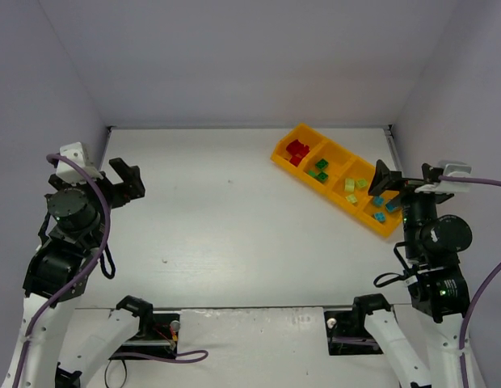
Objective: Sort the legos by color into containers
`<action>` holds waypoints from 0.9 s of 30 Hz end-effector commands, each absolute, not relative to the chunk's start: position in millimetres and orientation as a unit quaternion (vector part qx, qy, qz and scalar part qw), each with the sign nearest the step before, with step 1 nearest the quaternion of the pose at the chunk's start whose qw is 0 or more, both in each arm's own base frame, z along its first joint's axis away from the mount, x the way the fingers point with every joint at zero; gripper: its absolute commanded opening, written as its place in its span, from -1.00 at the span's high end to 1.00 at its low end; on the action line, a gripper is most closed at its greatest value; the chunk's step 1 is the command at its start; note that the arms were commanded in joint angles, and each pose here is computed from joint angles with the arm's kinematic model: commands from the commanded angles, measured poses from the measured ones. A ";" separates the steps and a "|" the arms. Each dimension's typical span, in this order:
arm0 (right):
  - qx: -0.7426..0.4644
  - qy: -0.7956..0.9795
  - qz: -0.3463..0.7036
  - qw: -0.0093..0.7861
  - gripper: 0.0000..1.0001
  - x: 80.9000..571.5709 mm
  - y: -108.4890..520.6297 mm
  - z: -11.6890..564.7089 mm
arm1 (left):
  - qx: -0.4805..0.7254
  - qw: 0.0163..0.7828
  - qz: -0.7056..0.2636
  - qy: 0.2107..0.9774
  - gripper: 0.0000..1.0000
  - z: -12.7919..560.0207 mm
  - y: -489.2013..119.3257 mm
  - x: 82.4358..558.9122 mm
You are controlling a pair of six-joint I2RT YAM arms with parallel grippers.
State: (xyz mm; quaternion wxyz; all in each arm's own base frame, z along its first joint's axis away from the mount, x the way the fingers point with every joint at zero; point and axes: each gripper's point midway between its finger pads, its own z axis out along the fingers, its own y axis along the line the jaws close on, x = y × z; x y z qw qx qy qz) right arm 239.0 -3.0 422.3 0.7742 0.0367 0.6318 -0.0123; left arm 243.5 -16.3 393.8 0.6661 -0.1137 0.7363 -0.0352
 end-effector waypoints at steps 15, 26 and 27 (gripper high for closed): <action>0.051 0.595 -0.026 0.802 -1.00 219.4 -13.3 447.5 | -0.129 0.681 -0.055 0.719 -0.84 405.8 -20.5 252.0; 0.053 0.602 -0.027 0.796 -1.00 217.2 -14.3 442.1 | -0.125 0.677 -0.062 0.722 -0.85 402.9 -25.0 255.9; 0.052 0.603 -0.027 0.796 -1.00 217.7 -13.9 441.8 | -0.123 0.677 -0.062 0.723 -0.85 402.6 -25.5 255.6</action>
